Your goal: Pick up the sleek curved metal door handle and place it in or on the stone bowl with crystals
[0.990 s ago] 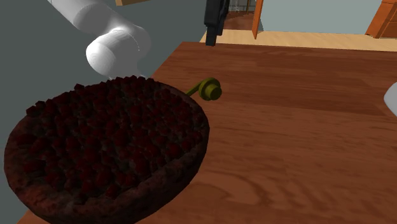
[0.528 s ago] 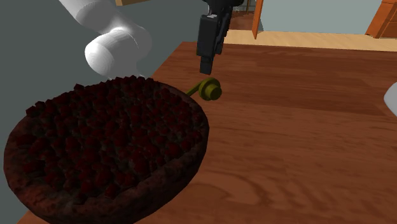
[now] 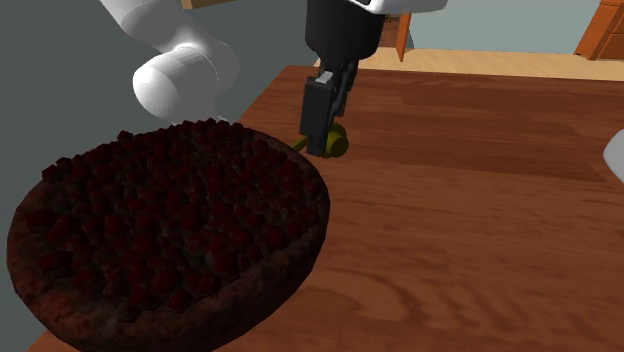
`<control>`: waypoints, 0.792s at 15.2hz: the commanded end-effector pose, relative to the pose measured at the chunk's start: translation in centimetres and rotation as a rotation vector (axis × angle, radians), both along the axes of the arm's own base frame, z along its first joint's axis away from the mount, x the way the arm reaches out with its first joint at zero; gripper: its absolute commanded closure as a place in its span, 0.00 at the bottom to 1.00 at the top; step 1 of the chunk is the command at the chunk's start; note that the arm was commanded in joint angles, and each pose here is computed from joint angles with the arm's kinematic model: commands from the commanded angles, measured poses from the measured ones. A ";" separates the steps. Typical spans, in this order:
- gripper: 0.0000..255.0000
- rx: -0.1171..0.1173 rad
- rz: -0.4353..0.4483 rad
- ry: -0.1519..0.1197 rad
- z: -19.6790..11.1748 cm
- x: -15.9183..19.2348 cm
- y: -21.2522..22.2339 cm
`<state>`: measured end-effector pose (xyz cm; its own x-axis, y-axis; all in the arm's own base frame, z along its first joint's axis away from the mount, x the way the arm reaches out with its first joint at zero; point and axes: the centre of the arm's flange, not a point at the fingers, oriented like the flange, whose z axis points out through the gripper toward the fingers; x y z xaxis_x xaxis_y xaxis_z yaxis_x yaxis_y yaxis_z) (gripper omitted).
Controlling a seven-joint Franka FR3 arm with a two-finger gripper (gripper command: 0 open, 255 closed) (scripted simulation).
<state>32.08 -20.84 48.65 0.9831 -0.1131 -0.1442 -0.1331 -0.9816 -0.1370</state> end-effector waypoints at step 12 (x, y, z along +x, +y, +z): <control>1.00 0.000 0.000 0.000 -1.4 -0.2 0.2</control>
